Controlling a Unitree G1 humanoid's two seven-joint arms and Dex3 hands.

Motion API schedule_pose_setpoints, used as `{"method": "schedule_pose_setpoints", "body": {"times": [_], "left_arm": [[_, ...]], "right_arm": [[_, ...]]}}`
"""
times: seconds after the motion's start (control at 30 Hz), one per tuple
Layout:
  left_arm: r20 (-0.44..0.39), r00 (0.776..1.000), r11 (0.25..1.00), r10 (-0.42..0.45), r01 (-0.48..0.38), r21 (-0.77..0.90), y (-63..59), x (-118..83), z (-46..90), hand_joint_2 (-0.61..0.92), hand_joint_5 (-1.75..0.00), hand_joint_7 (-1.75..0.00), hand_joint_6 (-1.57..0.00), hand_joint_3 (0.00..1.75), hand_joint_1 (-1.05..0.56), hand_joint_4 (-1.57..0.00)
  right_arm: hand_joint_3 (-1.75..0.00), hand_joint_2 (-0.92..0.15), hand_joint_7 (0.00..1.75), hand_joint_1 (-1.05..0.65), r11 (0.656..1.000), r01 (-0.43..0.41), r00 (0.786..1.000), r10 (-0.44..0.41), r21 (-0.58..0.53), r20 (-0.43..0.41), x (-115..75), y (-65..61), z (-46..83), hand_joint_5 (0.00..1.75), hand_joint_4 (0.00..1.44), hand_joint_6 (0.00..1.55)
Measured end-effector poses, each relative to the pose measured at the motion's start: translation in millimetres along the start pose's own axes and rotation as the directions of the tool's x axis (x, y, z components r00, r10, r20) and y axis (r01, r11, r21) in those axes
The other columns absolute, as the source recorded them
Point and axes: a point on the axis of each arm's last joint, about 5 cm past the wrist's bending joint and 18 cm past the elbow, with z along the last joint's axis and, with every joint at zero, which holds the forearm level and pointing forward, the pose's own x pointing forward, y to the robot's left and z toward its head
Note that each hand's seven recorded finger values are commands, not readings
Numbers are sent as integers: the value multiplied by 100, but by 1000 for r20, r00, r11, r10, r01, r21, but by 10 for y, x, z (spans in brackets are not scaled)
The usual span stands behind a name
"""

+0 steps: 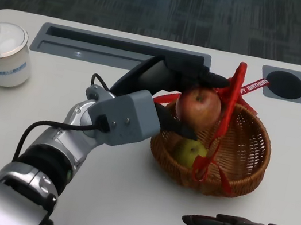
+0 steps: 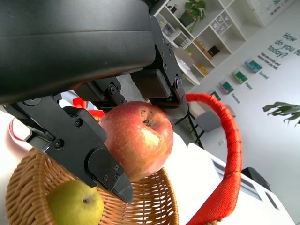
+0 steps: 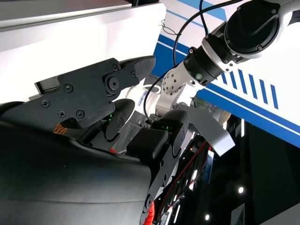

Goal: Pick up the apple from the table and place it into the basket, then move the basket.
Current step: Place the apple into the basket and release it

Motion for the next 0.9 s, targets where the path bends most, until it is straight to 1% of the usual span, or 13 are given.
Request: {"method": "schedule_pose_setpoints", "body": {"times": [0.13, 0.2, 0.23, 0.4, 0.5, 0.57, 0.6, 0.67, 0.9], "left_arm": [[-13, 1000, 1000, -1, 0, -12, -41, 10, -7, 77, 0, 0, -112, 0, -21, -127], [-16, 1000, 1000, -4, 4, -22, -43, 17, -6, 75, 0, 0, -104, 0, -25, -119], [-16, 1000, 1000, -8, 8, -26, -41, 20, -5, 74, 0, 0, -98, 0, -28, -112], [-13, 999, 999, -41, 41, -15, -33, 18, -7, 71, 0, 0, -53, 0, -49, -58], [-11, 998, 998, -67, 67, 13, -14, 10, -10, 71, 0, 0, -30, 0, -61, -32], [-10, 996, 995, -92, 92, 37, 8, 9, -8, 72, 0, 0, -19, 0, -69, -20], [-9, 995, 993, -104, 104, 47, 23, 10, -5, 72, 0, 0, -14, 0, -72, -16], [-3, 993, 991, -121, 121, 61, 58, 16, 5, 72, 0, 0, -10, 0, -77, -12], [6, 987, 983, -160, 159, 93, 167, 14, 23, 70, 0, 0, -6, 0, -83, -6]], "right_arm": [[0, -81, 0, -37, 1000, 5, 1000, -5, -3, -2, -4, 9, 2, 0, 89, 82], [0, -81, 0, -37, 1000, 6, 1000, -6, -3, -2, -4, 10, 2, 0, 89, 82], [0, -81, 0, -36, 1000, 6, 1000, -6, -3, -1, -5, 11, 2, 0, 89, 82], [0, -81, 0, -37, 1000, 8, 1000, -8, -3, 0, -10, 15, 7, 0, 89, 83], [0, -81, 0, -37, 1000, 9, 1000, -9, -4, 2, -10, 16, 13, 0, 90, 83], [0, -80, 0, -36, 1000, 9, 1000, -9, -4, 2, -10, 17, 15, 0, 90, 83], [0, -80, 0, -36, 1000, 9, 1000, -9, -3, 2, -10, 17, 15, 0, 89, 83], [0, -80, 0, -36, 1000, 8, 1000, -8, -3, 3, -8, 18, 16, 0, 89, 83], [0, -80, 0, -35, 1000, 6, 1000, -6, -1, 5, -5, 23, 17, 0, 89, 83]]}}
